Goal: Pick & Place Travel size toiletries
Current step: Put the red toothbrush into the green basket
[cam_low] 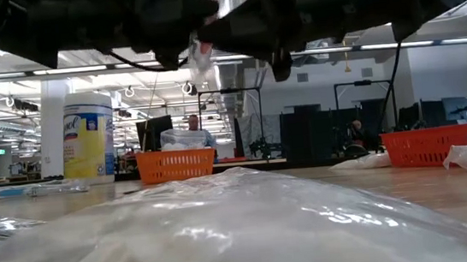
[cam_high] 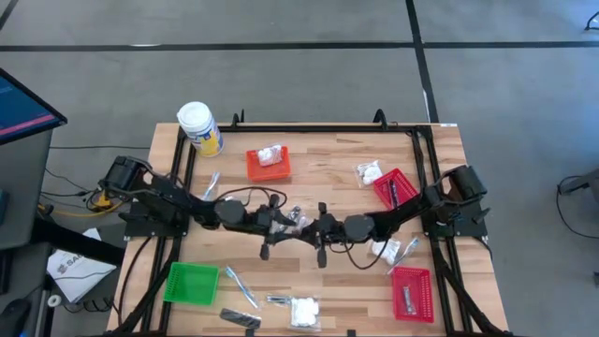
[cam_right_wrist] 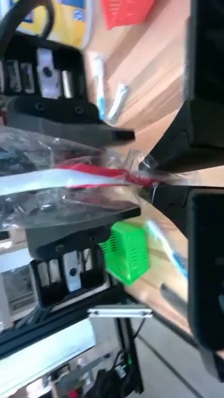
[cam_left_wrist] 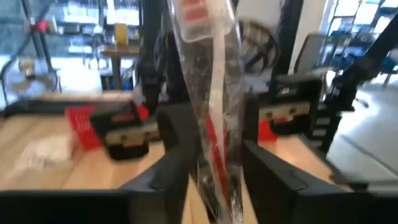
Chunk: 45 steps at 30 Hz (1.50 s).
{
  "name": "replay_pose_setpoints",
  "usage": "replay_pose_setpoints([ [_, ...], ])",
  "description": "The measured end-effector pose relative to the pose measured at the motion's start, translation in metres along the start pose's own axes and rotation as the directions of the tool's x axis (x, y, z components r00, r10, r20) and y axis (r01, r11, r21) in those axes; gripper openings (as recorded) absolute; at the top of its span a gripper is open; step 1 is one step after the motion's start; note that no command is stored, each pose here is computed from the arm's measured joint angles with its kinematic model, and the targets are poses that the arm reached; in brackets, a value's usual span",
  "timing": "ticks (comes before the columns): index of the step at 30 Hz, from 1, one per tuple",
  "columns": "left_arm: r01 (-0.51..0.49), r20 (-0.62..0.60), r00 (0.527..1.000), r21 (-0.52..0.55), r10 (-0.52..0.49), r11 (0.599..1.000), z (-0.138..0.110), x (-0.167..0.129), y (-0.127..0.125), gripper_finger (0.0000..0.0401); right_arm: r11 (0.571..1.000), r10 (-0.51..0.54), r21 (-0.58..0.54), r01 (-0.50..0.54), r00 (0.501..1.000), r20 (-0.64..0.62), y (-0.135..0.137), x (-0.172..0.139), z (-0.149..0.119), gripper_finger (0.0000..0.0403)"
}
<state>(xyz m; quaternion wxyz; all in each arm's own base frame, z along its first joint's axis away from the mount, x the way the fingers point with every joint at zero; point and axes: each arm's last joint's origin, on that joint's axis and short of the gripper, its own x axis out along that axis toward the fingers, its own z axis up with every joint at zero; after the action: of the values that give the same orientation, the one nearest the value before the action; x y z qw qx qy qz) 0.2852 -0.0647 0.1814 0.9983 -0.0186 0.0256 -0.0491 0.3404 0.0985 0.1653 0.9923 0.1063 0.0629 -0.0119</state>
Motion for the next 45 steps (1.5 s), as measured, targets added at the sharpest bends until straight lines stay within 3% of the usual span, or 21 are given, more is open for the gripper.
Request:
replay_pose_setpoints([
  [4, -0.059, -0.088, 0.994, 0.004, 0.059, 0.998, 0.002, -0.015, 0.003, 0.0196, 1.0, -0.021, 0.016, 0.023, 0.995, -0.1, -0.002, -0.005, -0.001, 0.001],
  [9, -0.092, -0.1, 0.991, 0.012, 0.093, 0.996, 0.019, -0.044, 0.004, 0.0245, 0.997, -0.065, 0.03, 0.073, 0.972, -0.226, -0.004, -0.017, 0.005, 0.001],
  [13, -0.123, -0.059, 0.99, 0.043, 0.126, 0.991, 0.037, -0.065, -0.002, 0.0256, 0.987, -0.119, 0.052, 0.152, 0.909, -0.399, -0.006, -0.025, 0.014, 0.001],
  [17, -0.122, -0.005, 0.992, 0.056, 0.122, 0.991, 0.051, -0.078, -0.006, 0.0257, 0.971, -0.205, -0.022, 0.238, 0.781, -0.59, -0.002, -0.024, 0.029, 0.001],
  [21, -0.118, -0.047, 0.991, 0.062, 0.121, 0.991, 0.049, -0.081, -0.006, 0.0257, 0.953, -0.284, -0.143, 0.265, 0.628, -0.724, 0.01, -0.016, 0.047, 0.001],
  [27, -0.141, -0.183, 0.97, 0.108, 0.159, 0.984, 0.043, -0.075, -0.008, 0.0246, 0.912, -0.399, -0.322, 0.253, 0.37, -0.839, 0.025, 0.003, 0.06, 0.0012],
  [31, -0.128, -0.178, 0.972, 0.155, 0.155, 0.979, 0.053, -0.061, -0.015, 0.0233, 0.892, -0.442, -0.389, 0.232, 0.259, -0.859, 0.028, 0.025, 0.059, 0.002],
  [33, -0.127, -0.191, 0.969, 0.164, 0.158, 0.978, 0.055, -0.053, -0.017, 0.0227, 0.889, -0.449, -0.406, 0.21, 0.24, -0.86, 0.031, 0.035, 0.057, 0.0018],
  [42, -0.104, -0.296, 0.938, 0.249, 0.178, 0.963, 0.04, -0.011, -0.022, 0.0201, 0.903, -0.429, -0.404, 0.146, 0.293, -0.854, 0.037, 0.055, 0.058, 0.0013],
  [45, -0.063, -0.352, 0.922, 0.272, 0.16, 0.96, 0.036, 0.004, -0.025, 0.0195, 0.9, -0.435, -0.405, 0.162, 0.282, -0.855, 0.032, 0.054, 0.061, 0.0013],
])
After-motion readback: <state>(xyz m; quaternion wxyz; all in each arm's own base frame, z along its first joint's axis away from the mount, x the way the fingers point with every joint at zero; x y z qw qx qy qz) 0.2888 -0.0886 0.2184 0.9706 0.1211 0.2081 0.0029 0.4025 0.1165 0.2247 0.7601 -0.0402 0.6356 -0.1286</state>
